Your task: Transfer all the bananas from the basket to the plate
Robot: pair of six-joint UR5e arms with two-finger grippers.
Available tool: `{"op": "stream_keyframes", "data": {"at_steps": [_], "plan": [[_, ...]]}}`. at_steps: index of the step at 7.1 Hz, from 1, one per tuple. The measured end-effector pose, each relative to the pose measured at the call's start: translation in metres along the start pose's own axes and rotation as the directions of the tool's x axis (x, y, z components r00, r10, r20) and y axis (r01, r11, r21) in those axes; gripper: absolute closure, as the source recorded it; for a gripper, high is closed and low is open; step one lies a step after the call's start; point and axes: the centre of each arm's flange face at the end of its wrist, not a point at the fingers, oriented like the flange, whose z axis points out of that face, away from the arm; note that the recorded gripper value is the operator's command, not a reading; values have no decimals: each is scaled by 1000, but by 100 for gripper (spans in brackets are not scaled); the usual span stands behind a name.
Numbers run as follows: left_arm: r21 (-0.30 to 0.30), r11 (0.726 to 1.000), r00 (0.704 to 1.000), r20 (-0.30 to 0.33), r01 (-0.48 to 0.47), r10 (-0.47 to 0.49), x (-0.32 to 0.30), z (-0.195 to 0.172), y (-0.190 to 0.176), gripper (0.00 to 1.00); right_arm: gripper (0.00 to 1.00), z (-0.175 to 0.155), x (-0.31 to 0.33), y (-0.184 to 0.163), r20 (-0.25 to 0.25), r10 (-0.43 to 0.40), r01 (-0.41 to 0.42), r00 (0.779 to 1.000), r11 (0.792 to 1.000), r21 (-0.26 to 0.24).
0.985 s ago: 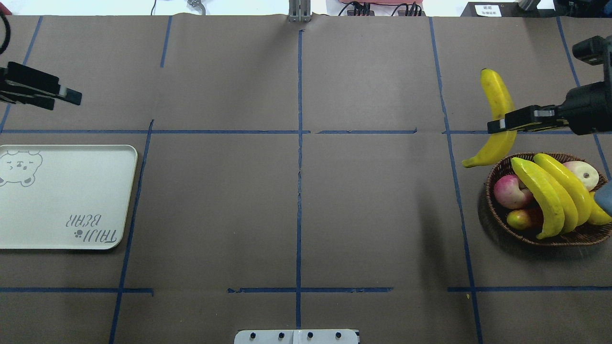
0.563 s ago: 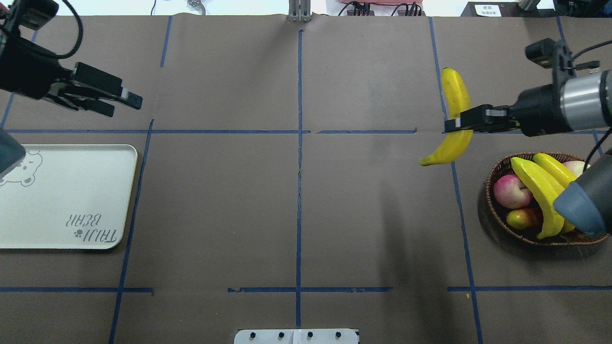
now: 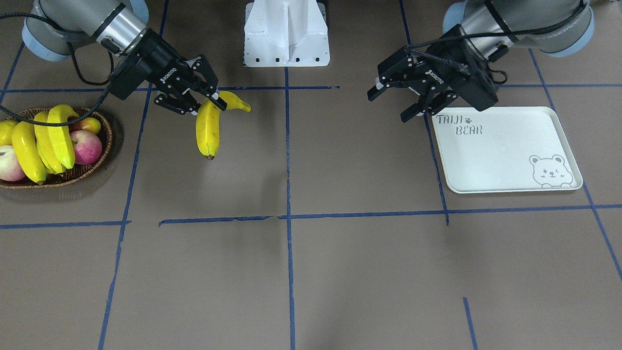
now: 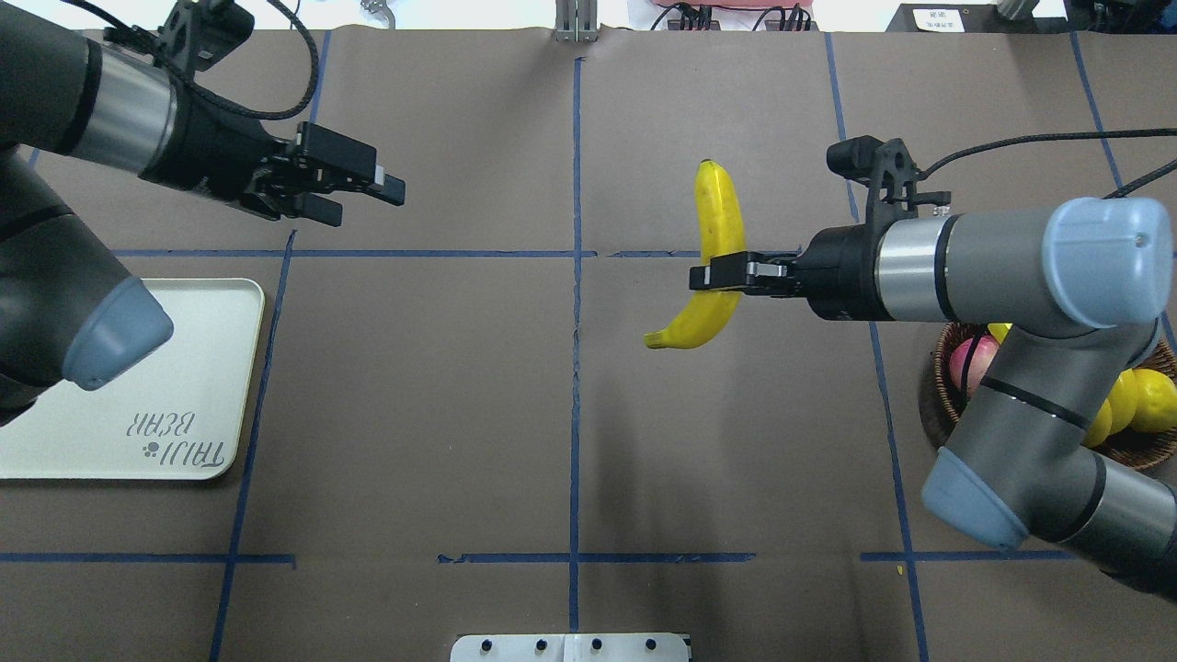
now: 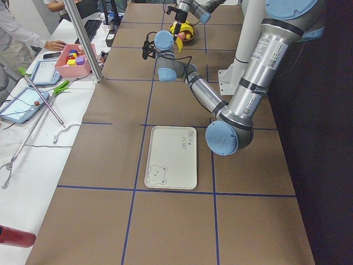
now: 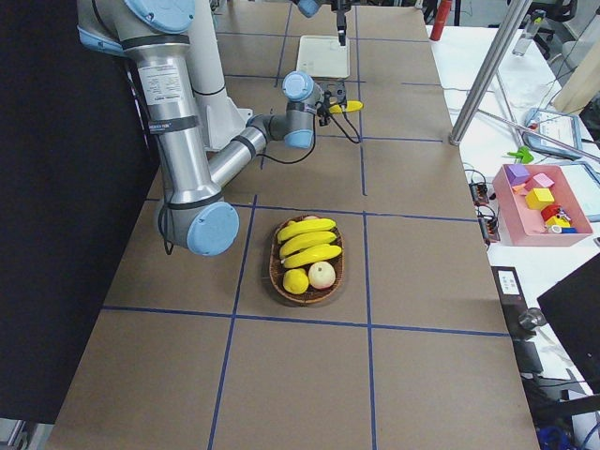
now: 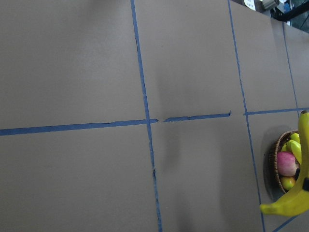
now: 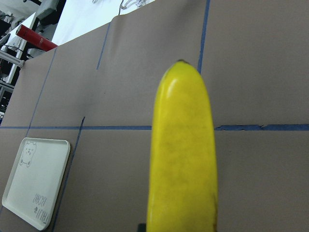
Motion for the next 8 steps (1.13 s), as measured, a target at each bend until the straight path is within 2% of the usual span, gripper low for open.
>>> {"op": "stream_keyframes", "data": {"at_steps": [3,5,8], "plan": [[27,999,999,-31,41,-40,40,34,15,0,99,37,-55,27,-4,12,-12,1000,1000,7],[63,996,997,-49,63,-60,63,57,26,0,99,51,-71,46,-1,8,-8,1000,1000,11],[90,992,995,-54,84,-79,77,83,35,1,99,67,-110,56,1,6,-6,1000,1000,8]]}}
